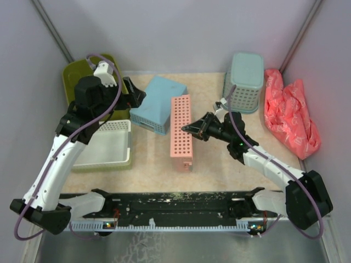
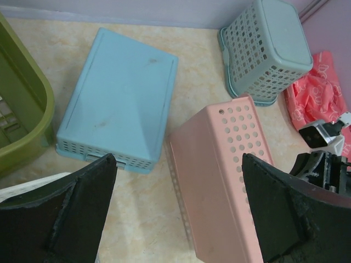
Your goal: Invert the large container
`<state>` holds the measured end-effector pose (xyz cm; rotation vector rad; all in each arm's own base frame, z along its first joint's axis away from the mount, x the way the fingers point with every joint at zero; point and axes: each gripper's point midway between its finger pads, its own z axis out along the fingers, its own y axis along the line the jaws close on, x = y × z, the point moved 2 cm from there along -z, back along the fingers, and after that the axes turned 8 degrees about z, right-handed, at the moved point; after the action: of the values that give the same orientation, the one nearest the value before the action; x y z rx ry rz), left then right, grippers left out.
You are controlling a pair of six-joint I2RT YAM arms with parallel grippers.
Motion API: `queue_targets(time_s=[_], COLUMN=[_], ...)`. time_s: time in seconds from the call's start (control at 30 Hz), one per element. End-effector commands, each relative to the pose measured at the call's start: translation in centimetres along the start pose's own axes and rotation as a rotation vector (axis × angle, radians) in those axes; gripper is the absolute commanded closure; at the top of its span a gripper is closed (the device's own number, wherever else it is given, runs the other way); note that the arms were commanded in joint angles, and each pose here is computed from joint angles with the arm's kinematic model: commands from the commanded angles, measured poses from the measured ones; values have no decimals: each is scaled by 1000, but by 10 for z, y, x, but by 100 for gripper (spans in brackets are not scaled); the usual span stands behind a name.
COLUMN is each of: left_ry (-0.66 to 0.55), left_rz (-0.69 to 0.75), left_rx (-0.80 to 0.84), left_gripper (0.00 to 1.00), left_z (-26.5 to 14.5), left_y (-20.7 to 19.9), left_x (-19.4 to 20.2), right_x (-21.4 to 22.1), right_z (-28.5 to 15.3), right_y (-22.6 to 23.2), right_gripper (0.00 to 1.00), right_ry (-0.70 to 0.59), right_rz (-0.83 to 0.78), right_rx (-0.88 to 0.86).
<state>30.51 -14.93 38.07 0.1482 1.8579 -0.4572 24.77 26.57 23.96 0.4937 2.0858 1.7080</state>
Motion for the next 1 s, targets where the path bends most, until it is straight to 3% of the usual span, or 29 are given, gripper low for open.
queue_targets(time_s=[0.0,0.53,0.77,0.97], left_ry=[-3,45,51,63], left_rz=[16,16,7,8], left_rx=[46,104,122,136], left_gripper=[1,1,1,1], left_z=[5,25,29,32], left_y=[-6,-12,-15,-17], left_x=[4,23,24,27], right_x=[-6,-22,-41,-52], right_z=[-23,-80,-105,-123], right_y=[42,-42,-79,-116], right_gripper=[100,100,76,67], right_ry=[-18,-127,-230,-299], right_rz=[-19,197,131,157], right_rx=[-221,-190,37,201])
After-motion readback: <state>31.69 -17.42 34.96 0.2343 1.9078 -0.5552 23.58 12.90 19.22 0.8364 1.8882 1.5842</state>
